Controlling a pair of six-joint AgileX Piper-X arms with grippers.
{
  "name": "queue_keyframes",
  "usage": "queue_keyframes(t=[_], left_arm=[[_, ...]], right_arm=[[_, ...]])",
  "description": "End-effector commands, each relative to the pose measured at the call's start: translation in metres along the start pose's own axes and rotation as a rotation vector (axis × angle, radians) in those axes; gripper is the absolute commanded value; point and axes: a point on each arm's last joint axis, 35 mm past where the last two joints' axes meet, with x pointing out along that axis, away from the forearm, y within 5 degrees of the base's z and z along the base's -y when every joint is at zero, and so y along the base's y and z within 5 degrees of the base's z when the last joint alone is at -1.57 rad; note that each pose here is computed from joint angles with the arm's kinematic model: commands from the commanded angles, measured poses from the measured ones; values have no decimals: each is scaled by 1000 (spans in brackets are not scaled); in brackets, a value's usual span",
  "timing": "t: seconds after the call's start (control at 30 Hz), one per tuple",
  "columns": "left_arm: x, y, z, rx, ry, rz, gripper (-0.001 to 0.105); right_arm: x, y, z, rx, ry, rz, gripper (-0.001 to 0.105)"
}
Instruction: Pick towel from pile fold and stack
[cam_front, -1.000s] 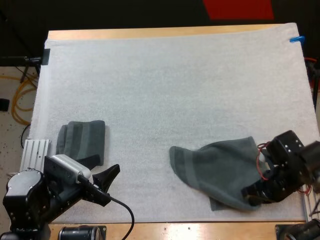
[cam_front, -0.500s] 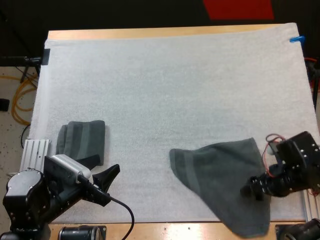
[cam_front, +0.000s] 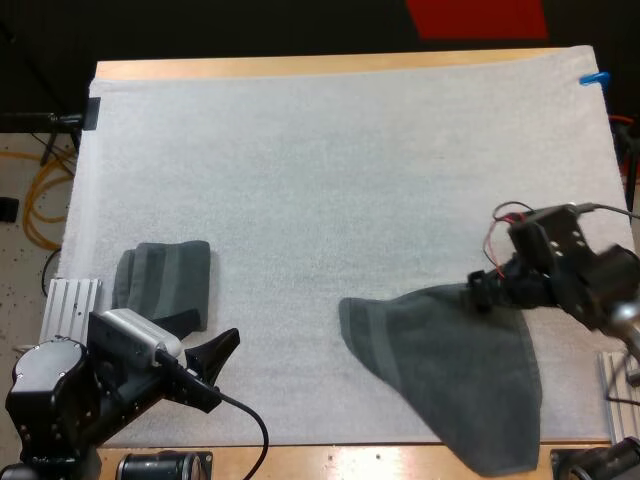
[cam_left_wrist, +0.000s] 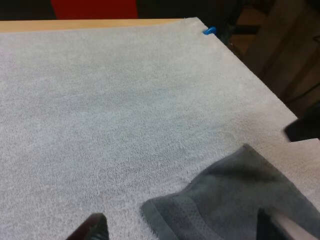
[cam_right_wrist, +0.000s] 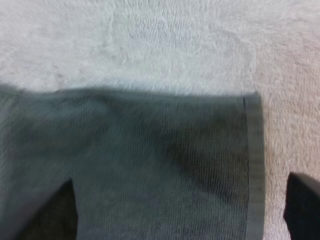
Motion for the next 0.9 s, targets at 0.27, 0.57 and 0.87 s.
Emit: queue_keyframes(t=[0.27, 0.57, 0.87], left_arm=[[0, -1, 1, 7, -2, -2, 59], [0, -1, 1, 7, -2, -2, 59], [0, -1, 1, 7, -2, -2, 59]], right_arm=[[65, -38, 10, 68, 146, 3, 73], [101, -56, 9, 132, 191, 30, 49], [133, -55, 5, 119, 265, 83, 49]])
